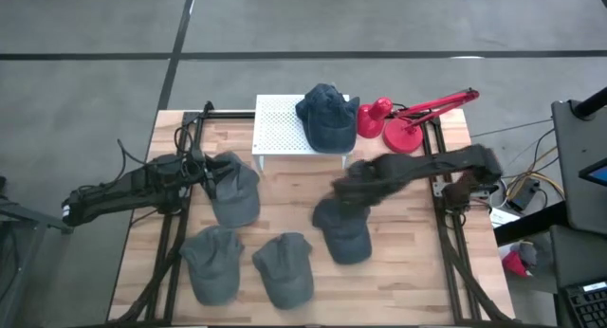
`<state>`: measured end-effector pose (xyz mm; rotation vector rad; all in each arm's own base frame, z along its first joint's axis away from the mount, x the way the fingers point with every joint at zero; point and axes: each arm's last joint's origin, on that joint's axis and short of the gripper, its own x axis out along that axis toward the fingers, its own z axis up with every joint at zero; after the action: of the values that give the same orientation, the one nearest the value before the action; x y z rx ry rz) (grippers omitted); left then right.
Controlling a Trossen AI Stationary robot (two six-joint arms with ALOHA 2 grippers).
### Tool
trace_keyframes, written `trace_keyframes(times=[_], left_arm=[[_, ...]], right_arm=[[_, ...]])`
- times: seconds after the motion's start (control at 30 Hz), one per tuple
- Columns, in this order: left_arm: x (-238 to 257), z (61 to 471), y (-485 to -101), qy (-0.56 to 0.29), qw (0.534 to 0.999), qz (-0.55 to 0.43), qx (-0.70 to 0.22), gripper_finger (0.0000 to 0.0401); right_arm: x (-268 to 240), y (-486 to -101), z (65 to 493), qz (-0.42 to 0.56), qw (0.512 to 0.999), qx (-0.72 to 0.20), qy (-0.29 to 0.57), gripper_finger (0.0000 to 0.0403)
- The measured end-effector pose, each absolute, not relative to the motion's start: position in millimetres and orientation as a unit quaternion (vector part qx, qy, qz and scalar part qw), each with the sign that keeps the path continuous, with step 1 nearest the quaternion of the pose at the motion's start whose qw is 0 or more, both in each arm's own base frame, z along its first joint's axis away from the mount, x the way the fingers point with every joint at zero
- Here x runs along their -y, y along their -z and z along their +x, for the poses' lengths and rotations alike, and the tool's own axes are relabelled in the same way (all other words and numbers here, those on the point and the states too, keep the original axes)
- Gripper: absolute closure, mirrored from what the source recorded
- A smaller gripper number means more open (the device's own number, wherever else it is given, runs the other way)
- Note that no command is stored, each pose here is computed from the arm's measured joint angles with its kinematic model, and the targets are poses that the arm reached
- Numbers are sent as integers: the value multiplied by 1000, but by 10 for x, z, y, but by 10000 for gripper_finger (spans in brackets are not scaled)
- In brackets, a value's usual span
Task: Pick & Place hat
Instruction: Put the dark blue cap on top of the other dark blue cap on the shelf
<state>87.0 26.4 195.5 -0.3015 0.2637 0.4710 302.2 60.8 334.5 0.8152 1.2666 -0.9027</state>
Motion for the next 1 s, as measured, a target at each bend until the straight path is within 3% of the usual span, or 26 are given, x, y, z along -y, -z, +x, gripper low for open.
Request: trace_keyframes(times=[0.3, 0.53, 1.0], left_arm=[[-264, 872, -1947, -232, 952, -153, -130, 259], [-264, 872, -1945, -232, 952, -154, -130, 259], [-265, 872, -1945, -233, 952, -154, -130, 259]], right_arm=[[-976, -3211, 2726, 493, 702, -386, 339, 346], [-1026, -2812, 2728, 519, 670, -402, 347, 340], [-1008, -2664, 2705, 507, 662, -415, 363, 224]])
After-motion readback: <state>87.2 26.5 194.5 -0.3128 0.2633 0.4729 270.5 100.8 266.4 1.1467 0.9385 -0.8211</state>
